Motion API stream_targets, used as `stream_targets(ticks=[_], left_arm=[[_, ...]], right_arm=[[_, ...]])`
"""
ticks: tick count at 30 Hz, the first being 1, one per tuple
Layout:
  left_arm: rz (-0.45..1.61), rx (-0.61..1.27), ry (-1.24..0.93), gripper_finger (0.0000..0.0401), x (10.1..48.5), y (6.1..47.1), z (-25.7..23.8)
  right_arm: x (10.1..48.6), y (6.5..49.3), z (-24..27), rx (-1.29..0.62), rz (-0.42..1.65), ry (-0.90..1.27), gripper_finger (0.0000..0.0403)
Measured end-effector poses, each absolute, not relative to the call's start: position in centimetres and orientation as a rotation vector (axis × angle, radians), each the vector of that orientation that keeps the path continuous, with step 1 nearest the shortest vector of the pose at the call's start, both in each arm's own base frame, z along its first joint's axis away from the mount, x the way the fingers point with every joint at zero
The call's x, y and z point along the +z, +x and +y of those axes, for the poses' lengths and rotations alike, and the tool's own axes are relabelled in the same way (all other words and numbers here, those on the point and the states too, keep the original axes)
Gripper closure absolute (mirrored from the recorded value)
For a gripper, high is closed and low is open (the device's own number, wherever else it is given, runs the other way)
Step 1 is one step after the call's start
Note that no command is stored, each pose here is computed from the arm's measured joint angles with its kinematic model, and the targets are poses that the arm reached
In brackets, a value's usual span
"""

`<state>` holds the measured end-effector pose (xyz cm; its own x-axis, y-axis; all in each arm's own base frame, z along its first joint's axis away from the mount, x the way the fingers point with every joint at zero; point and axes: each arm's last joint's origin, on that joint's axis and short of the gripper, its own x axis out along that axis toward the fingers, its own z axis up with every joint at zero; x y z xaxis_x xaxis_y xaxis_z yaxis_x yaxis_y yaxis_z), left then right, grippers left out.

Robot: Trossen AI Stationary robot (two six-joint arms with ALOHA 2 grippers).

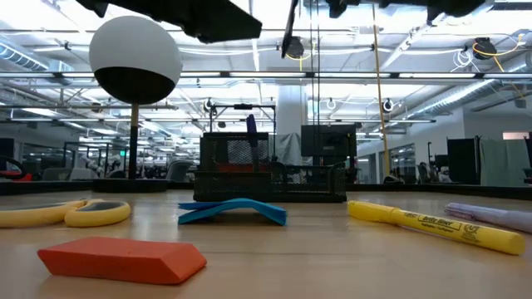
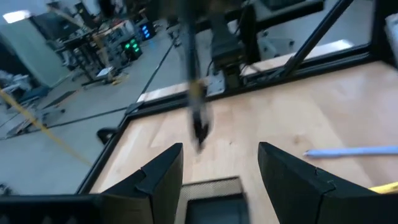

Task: Pick and place office supplies into organizer
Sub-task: Put the black pen into the desk organizer

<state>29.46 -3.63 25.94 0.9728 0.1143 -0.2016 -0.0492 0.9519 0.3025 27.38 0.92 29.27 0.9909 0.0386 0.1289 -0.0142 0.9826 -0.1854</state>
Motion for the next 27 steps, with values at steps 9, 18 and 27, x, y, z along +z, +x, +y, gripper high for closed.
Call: stream_targets(ticks=[9, 18, 27], left_arm=[[0.167, 0.061, 0.268, 0.0187, 26.1, 29.8, -3.8], [0.139, 0.136, 0.143, 0.0187, 26.4, 30.0, -2.5], [0.107, 0.108, 0.108, 0.0187, 26.0, 30.7, -2.1]], right_arm=[[29.0, 27.4, 0.3, 0.048, -0.171, -0.172, 0.0375], [28.9, 27.6, 0.4, 0.051, -0.192, -0.175, 0.0375], [28.9, 27.6, 0.4, 0.068, -0.197, -0.183, 0.0375]])
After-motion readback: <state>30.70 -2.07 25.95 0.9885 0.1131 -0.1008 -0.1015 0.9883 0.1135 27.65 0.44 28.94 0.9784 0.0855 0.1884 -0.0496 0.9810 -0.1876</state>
